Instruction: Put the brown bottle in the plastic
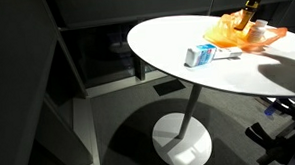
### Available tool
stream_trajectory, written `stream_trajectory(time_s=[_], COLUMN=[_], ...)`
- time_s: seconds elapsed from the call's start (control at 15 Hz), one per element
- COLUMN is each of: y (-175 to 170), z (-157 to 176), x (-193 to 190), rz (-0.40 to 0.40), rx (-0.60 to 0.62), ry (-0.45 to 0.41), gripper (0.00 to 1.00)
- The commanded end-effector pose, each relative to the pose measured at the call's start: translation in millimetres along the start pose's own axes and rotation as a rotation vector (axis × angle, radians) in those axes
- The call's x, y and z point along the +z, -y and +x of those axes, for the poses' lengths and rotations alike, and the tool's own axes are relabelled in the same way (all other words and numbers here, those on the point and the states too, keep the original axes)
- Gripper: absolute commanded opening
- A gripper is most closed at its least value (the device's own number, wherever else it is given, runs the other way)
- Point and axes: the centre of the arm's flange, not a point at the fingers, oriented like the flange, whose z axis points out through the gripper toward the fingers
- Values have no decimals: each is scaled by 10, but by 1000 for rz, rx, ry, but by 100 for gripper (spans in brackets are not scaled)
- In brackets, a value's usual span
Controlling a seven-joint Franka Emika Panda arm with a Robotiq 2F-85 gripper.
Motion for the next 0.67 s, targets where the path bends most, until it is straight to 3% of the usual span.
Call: stream_trajectory(time_s=[0.0, 0.47, 0.53, 0.6], y=[-115, -148, -150, -154], z=[136, 139, 133, 122], x=[29, 271, 285, 287], rz=[-8, -9, -10, -11], rx=[-5, 6, 9, 11], ry=[23, 80, 88, 93], gripper=[20, 21, 54, 72])
